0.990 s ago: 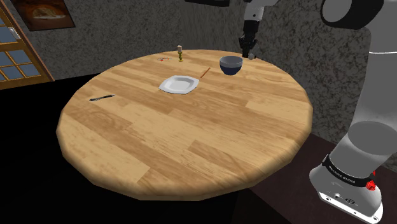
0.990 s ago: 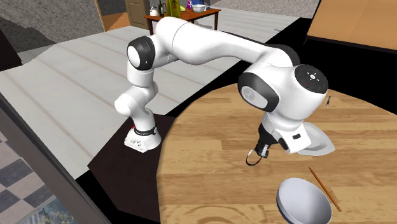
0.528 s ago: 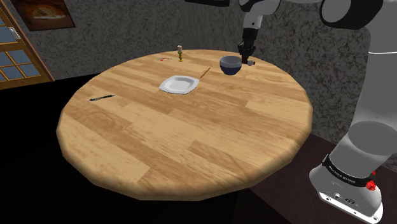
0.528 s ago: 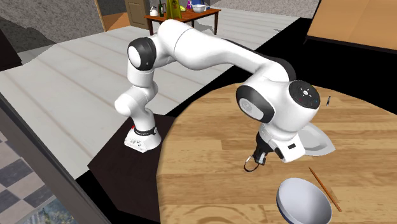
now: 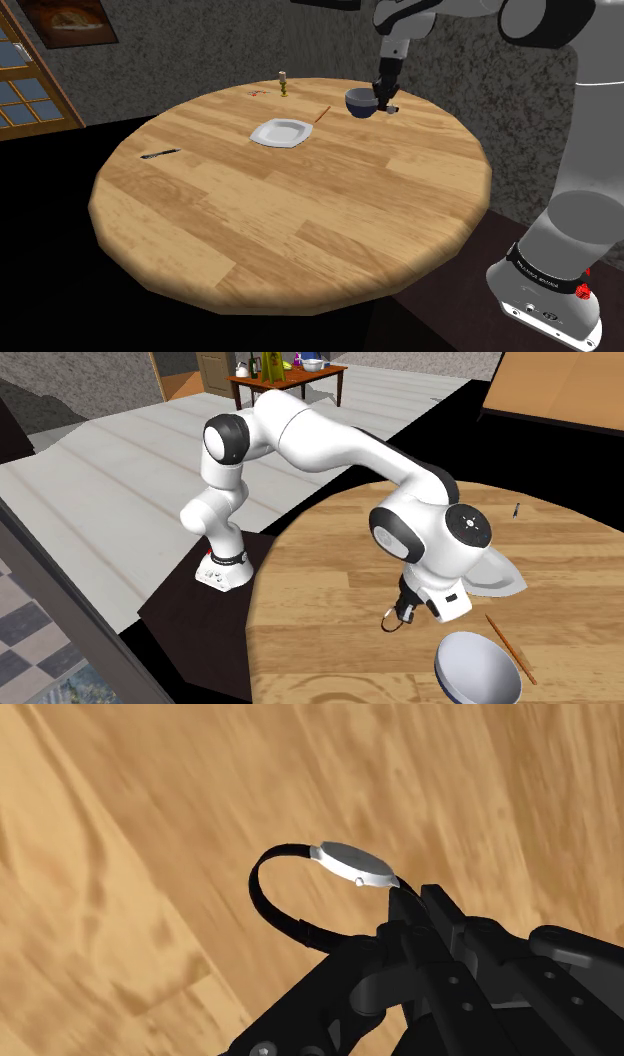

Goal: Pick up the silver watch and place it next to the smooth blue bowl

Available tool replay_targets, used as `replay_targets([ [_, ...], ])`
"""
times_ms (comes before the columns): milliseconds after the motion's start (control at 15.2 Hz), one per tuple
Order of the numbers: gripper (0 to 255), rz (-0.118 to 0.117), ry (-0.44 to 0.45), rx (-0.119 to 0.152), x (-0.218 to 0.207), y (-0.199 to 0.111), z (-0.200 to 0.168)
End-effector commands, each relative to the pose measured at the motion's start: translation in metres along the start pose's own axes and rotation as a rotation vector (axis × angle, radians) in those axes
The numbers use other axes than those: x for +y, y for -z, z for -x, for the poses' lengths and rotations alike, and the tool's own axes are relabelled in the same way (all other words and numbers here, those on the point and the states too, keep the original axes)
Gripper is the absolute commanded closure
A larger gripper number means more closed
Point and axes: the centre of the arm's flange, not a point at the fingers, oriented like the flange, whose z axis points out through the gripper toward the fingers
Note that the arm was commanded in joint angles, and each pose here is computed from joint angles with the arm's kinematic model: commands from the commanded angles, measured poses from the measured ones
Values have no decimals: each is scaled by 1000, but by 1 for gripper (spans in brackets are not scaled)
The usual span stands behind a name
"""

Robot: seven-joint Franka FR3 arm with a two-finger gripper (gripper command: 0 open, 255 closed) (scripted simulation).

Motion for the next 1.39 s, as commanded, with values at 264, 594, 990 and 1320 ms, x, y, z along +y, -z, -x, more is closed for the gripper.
replay_targets([
  [264,255,0,0,1,8,-31,-3],
  [594,255,0,0,1,15,-57,-7],
  [990,255,0,0,1,18,-68,-8],
  [1320,0,0,0,1,18,-68,-8],
])
